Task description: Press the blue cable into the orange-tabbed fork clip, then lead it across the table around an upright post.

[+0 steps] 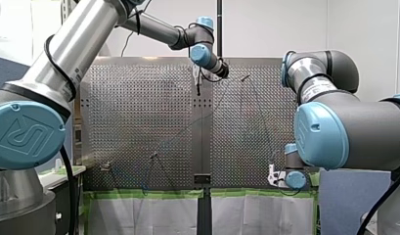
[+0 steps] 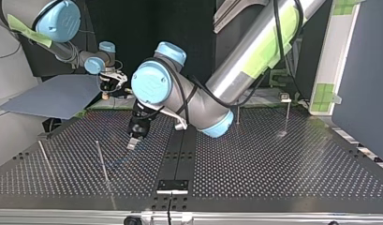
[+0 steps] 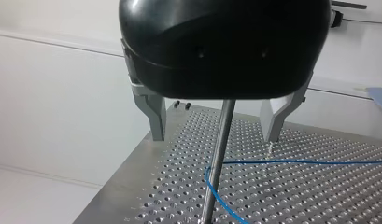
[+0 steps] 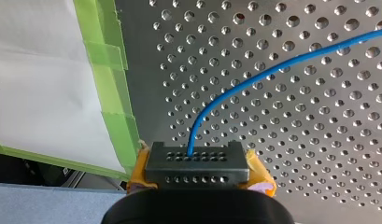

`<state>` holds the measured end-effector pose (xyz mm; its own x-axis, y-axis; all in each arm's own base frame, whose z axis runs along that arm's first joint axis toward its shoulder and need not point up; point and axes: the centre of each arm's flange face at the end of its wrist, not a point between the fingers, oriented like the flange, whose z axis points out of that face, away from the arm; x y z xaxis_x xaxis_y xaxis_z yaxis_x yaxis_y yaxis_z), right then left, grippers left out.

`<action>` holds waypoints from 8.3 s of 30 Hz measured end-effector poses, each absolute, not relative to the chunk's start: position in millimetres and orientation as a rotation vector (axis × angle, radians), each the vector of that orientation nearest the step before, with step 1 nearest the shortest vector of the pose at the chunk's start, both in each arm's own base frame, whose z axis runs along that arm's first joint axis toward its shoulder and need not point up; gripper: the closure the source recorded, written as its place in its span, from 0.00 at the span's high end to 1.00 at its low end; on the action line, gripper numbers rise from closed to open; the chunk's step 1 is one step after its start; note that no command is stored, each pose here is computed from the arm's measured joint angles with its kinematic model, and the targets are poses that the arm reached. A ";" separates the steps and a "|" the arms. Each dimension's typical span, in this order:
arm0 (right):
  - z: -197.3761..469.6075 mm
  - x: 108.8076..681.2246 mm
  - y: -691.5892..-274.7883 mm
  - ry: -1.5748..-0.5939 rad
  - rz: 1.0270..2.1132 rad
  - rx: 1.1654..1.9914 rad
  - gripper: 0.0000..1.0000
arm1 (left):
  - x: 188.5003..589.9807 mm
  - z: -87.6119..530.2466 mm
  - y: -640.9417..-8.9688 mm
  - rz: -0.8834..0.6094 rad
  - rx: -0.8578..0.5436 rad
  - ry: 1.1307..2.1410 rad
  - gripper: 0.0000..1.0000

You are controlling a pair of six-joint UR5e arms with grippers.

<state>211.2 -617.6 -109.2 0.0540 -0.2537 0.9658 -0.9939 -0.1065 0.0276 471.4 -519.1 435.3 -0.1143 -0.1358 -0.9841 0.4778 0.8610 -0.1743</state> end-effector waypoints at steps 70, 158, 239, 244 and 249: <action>-108.6 213.3 -618.3 -1.316 1.128 1.498 0.00 | 443.2 458.6 -503.4 -0.417 0.184 1.610 1.00; -108.1 219.3 -617.2 -1.314 1.141 1.511 0.00 | 374.0 198.1 -422.9 -0.570 -0.065 1.605 1.00; -108.7 213.7 -618.0 -1.324 1.123 1.522 0.00 | 281.8 101.6 -339.4 -0.516 -0.070 1.600 1.00; -108.6 213.8 -618.0 -1.324 1.123 1.522 0.00 | 281.8 101.6 -339.5 -0.516 -0.070 1.600 1.00; -108.7 213.8 -618.0 -1.324 1.123 1.522 0.00 | 281.8 101.6 -339.4 -0.516 -0.070 1.600 1.00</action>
